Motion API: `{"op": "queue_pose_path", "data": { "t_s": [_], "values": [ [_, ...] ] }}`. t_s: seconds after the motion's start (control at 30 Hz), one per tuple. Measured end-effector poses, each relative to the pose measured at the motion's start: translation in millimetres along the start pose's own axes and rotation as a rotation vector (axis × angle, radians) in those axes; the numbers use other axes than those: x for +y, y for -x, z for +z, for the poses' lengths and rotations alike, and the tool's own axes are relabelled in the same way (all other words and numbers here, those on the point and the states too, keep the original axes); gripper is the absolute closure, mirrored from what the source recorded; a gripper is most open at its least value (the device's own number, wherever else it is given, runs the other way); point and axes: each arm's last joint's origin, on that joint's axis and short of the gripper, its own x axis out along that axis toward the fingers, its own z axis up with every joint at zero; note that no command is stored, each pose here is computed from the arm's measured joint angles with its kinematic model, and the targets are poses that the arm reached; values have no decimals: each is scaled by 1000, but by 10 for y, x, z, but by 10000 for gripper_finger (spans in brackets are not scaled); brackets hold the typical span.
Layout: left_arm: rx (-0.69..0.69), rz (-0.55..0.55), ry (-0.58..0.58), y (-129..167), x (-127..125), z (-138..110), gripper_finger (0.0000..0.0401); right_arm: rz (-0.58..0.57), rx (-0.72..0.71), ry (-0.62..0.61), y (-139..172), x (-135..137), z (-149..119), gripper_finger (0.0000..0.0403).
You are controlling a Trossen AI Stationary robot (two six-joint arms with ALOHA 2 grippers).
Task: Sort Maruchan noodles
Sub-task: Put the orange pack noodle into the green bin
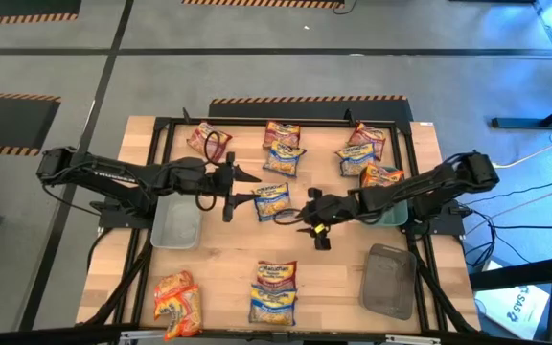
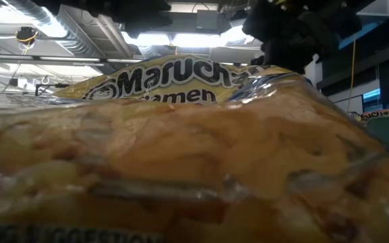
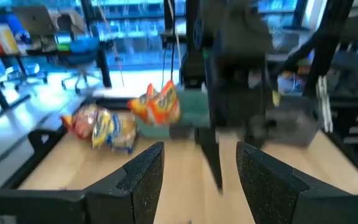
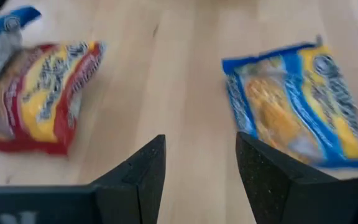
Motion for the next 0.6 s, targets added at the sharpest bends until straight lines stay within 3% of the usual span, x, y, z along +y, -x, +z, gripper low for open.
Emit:
{"op": "queue_pose_path", "data": {
  "t_s": [0.23, 0.47, 0.6],
  "values": [
    [-10, 10, 42, 4, -45, 9, 203, 15, 78, 10, -176, 5, -131, 226],
    [45, 33, 156, -35, -42, -70, 148, 16, 112, 49, -312, 6, -217, 226],
    [79, -45, 222, -50, -92, -88, 128, 17, 79, 61, -367, 7, -207, 226]
  ]
}}
